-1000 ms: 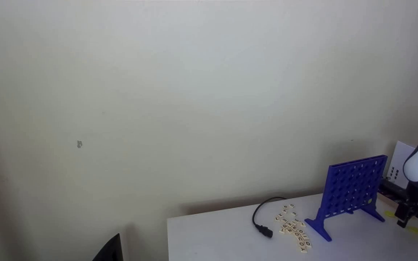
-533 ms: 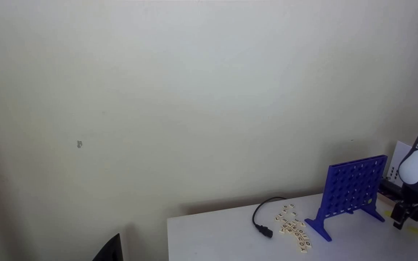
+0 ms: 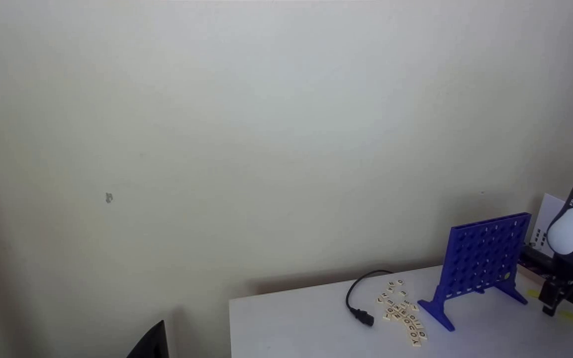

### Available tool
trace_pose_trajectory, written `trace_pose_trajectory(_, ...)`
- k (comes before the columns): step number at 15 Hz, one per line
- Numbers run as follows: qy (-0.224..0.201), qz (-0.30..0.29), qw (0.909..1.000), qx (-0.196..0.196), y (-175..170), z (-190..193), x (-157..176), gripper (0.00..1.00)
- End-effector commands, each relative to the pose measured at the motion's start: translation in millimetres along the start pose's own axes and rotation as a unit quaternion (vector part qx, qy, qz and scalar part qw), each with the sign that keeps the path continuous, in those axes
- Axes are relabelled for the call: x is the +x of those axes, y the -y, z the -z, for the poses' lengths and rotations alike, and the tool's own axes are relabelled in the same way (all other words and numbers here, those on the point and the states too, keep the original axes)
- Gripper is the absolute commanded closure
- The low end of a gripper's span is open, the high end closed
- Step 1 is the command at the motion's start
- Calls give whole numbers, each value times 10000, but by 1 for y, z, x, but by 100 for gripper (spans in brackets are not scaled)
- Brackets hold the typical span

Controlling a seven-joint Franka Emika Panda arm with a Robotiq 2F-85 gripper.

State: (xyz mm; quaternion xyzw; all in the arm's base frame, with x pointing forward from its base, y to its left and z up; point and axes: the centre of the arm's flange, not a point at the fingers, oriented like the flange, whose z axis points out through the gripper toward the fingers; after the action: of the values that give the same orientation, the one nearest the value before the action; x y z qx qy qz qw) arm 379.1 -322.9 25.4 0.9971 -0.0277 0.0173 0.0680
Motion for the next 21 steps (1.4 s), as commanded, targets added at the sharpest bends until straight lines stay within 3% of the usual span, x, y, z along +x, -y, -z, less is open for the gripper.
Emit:
trace_pose_trajectory(1,159,98,9998,-75,-3,-8,5,6)
trace_pose_trajectory(21,478,395,9981,52,-6,-14,5,0)
